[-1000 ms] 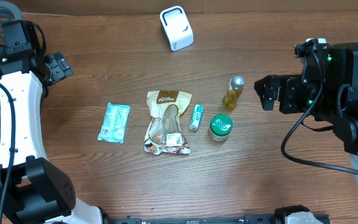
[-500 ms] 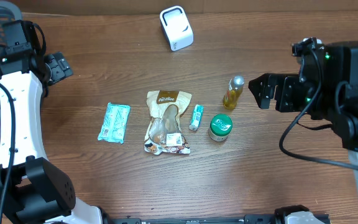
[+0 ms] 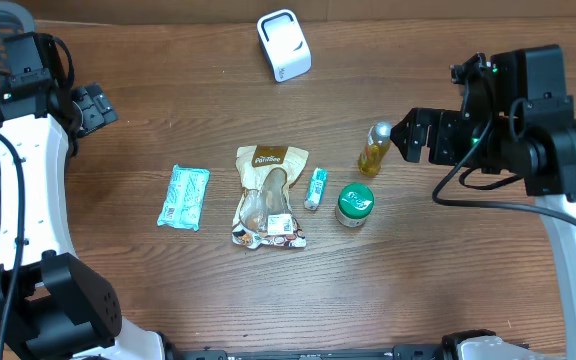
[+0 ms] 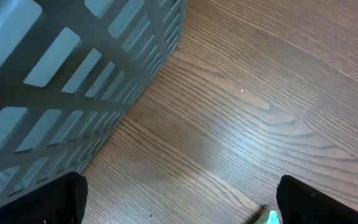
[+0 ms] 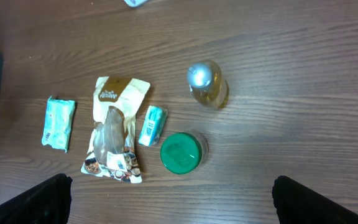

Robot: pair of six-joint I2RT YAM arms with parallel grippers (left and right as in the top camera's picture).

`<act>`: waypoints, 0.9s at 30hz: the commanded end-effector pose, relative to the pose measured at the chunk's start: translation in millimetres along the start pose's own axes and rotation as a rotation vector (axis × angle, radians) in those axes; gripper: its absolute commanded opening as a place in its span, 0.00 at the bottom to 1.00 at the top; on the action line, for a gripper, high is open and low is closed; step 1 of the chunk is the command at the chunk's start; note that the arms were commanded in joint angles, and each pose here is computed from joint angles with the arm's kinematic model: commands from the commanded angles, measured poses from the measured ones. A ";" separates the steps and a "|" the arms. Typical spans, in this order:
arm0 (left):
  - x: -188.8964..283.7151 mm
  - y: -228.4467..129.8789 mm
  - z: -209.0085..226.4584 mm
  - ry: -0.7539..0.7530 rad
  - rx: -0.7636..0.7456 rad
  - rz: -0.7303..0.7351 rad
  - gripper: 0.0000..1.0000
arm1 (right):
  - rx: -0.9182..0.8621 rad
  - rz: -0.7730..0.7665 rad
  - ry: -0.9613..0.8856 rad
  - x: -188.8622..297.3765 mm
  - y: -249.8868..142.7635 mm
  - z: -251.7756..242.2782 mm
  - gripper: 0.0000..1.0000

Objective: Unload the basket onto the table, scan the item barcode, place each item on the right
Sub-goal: 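Raise the right gripper and move it left toward the yellow bottle, then move the right gripper over the green-lidded jar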

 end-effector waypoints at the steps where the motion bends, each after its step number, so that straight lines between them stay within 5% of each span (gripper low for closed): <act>1: 7.1 9.6 4.0 0.005 0.003 -0.034 1.00 | -0.007 -0.015 0.009 2.4 6.4 3.3 1.00; 18: 7.1 9.6 4.0 0.005 0.003 -0.034 1.00 | -0.035 0.043 0.006 -16.2 3.8 -0.7 0.95; 27: 7.1 9.6 3.8 0.004 0.003 -0.034 1.00 | -0.066 0.093 0.000 -29.9 1.9 -4.1 1.00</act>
Point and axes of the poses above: each gripper's point midway between its finger pads, its own x axis back along the fingers, its own z axis along the line the jaws close on, y = z × x, the point moved 2 cm from there along x, back along the fingers, and after that the axes turned 8 degrees about x, right-handed, at the moved point
